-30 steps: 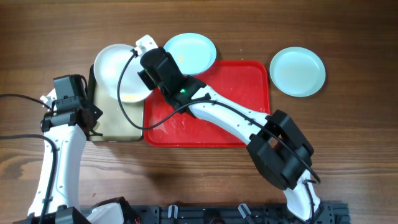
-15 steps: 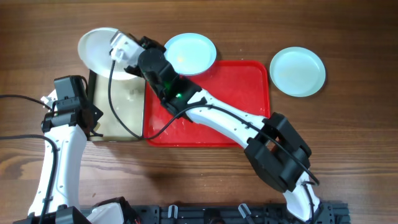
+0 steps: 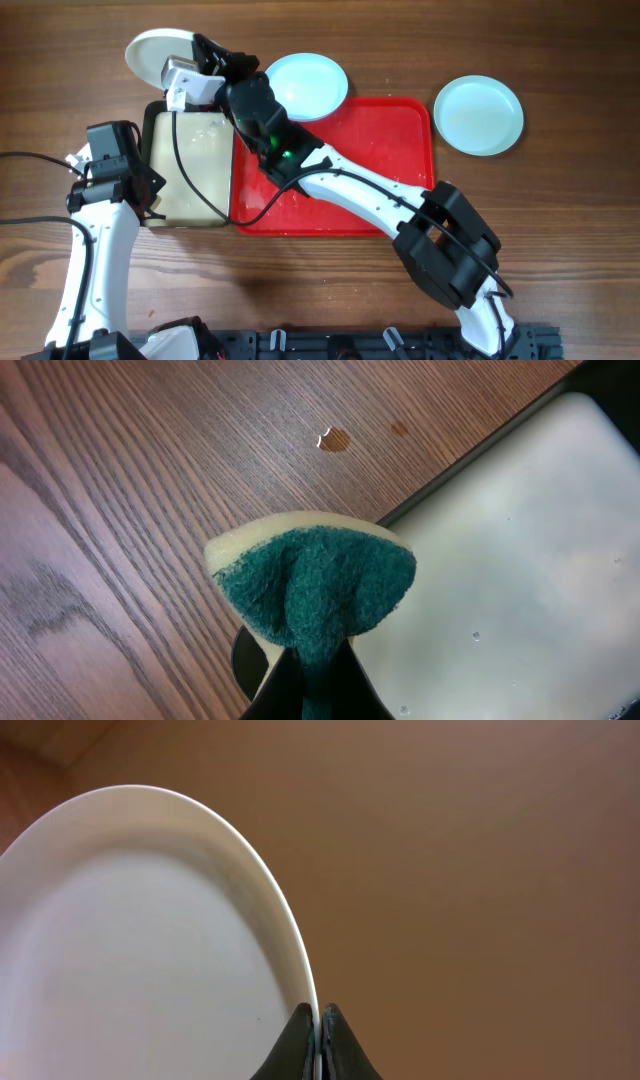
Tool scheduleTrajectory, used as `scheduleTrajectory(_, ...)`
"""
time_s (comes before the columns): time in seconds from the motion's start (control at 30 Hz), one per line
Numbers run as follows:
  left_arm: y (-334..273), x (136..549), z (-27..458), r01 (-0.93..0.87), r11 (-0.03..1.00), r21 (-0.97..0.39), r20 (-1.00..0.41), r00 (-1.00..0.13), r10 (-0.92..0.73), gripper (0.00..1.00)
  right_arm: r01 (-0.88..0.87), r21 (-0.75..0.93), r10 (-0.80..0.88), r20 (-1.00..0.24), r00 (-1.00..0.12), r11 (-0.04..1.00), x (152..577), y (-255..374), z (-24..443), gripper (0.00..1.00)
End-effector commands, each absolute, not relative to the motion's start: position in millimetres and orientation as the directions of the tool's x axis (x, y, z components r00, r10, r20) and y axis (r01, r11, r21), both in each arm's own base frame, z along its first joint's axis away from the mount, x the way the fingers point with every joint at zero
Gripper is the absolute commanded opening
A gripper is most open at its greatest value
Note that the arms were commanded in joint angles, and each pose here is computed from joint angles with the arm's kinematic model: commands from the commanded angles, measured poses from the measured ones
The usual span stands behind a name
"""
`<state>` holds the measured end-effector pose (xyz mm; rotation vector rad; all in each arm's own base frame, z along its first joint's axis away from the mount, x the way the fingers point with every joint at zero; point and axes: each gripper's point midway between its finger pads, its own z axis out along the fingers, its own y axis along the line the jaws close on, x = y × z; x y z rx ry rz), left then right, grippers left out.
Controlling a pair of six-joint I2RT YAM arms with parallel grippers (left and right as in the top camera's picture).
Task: Clean dirty plates on tray and stack at the side
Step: 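Hold the white plate tilted over the white tray with the right gripper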
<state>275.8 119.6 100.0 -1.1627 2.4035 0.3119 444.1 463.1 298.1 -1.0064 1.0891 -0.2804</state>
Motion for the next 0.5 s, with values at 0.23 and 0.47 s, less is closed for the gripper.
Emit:
scheduleTrajectory(0.23,121.4,274.4,101.4,-0.787,0.617,0.003,-0.492,-0.538,-0.684,0.04,-0.204,-0.823,-0.65,-0.549,0.525,0.53,443.1,466.2,310.5,0.04)
scheduleTrajectory(0.47,121.5,274.3,101.4,-0.787,0.617,0.003,-0.492,-0.538,-0.684,0.04,-0.19,-0.837,-0.664,-0.527,0.53,0.513,443.2,466.1,310.5,0.04)
